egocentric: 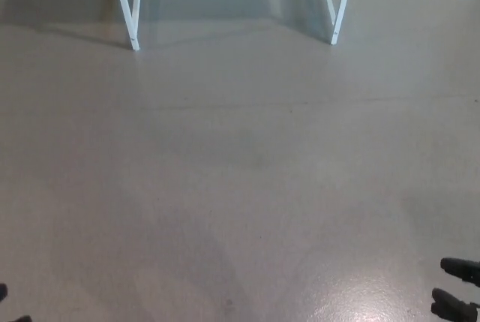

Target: The robot walk towards a table in front and uses its left hand to pick up the pot from the base and places it on the table

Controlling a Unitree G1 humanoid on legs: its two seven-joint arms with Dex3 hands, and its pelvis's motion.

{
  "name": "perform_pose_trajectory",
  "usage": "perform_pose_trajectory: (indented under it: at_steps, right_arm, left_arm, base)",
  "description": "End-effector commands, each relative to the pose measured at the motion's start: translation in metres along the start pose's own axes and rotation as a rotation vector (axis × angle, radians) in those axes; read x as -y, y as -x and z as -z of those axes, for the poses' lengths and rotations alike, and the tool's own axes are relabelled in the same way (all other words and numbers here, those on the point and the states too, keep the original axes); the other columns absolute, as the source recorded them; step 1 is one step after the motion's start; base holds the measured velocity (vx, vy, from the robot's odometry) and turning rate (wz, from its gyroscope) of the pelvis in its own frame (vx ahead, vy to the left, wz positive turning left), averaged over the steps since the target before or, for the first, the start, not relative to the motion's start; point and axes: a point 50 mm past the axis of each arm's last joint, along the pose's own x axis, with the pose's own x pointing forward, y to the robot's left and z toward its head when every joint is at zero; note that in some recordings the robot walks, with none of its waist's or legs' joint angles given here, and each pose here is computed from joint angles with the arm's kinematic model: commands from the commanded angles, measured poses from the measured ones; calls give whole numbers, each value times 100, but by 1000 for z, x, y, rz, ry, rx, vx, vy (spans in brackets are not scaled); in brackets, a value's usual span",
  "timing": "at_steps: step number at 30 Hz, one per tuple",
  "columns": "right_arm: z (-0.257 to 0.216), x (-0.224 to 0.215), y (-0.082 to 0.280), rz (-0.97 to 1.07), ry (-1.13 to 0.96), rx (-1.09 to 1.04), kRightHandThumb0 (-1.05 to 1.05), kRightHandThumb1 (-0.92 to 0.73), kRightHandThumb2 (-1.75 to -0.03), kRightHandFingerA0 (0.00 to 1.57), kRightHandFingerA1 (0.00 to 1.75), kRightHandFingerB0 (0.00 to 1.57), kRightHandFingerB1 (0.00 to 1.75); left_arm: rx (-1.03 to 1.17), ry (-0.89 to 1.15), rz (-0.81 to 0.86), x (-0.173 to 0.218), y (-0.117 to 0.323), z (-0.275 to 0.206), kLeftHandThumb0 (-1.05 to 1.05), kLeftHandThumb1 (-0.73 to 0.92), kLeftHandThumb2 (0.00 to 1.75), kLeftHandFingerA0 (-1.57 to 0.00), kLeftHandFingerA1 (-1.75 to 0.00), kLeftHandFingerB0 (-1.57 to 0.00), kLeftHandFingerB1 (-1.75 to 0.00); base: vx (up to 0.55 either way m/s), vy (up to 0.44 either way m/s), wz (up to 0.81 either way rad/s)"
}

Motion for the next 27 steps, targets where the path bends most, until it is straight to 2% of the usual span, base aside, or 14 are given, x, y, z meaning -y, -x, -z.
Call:
perform_pose_trajectory:
  at_steps: [1,9,10,15,18,27]
  right_arm:
    - [-2,9,5,-41,-48,78,-62,-30,-63,84,50,60,44]
    - [5,8,7,-51,-49,77,-62,-30,-63,86,50,61,44]
    - [6,9,8,-51,-62,77,-58,-28,-62,90,52,62,45]
    - [10,9,9,-51,-59,65,-60,-29,-62,86,50,64,45]
    - [12,9,10,-54,-64,60,-61,-28,-61,91,51,64,44]
    - [13,8,10,-56,-60,54,-59,-29,-63,88,52,63,45]
  left_arm:
    - [87,75,80,-9,6,-9,-12,52,56,-34,-37,-38,-34]
    - [81,96,84,-12,9,-6,-10,55,56,-35,-37,-38,-34]
    - [85,87,86,-12,9,-5,-10,54,56,-37,-38,-41,-35]
    - [83,72,84,-13,10,-3,-11,54,56,-36,-38,-41,-35]
    - [80,61,78,-13,11,-1,-14,53,56,-37,-38,-44,-36]
    - [75,42,74,-13,11,1,-12,53,56,-37,-37,-42,-35]
  base:
    - [0,0,0]
    - [0,0,0]
    - [0,0,0]
    - [0,0,0]
    - [53,-11,-21]
    - [-11,61,2]
